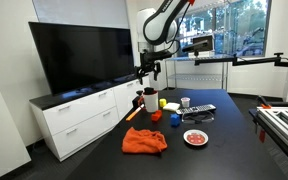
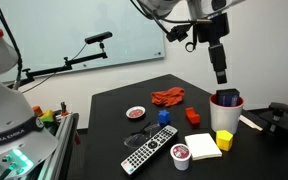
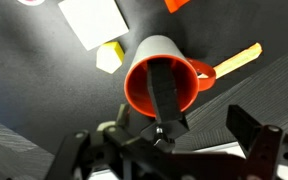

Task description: Take the black box out of the cup and put the black strap into the cup

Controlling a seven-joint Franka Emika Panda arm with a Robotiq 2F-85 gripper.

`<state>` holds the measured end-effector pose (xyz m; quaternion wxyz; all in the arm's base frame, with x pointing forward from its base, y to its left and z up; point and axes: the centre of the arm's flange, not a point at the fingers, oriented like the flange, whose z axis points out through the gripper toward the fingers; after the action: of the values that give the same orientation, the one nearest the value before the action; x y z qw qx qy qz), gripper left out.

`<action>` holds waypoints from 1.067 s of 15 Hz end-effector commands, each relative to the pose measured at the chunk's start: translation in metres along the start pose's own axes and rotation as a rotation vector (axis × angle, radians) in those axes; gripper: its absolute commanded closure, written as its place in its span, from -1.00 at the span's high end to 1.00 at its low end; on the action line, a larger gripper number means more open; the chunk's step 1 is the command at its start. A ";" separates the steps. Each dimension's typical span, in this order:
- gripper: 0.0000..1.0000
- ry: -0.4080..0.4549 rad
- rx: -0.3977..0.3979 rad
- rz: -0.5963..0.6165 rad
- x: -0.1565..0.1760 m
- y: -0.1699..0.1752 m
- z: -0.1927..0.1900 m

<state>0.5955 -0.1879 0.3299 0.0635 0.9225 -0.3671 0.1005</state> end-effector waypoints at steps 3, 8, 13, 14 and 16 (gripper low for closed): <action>1.00 -0.011 0.004 0.018 0.029 0.002 0.016; 1.00 -0.038 0.005 0.028 0.022 -0.003 0.035; 0.48 -0.040 0.002 0.032 0.022 -0.002 0.039; 0.36 -0.038 0.002 0.031 0.022 -0.002 0.038; 0.02 -0.036 0.004 0.030 0.023 -0.002 0.037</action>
<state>0.6116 -0.2045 0.2881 0.0647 0.9167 -0.3863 0.0795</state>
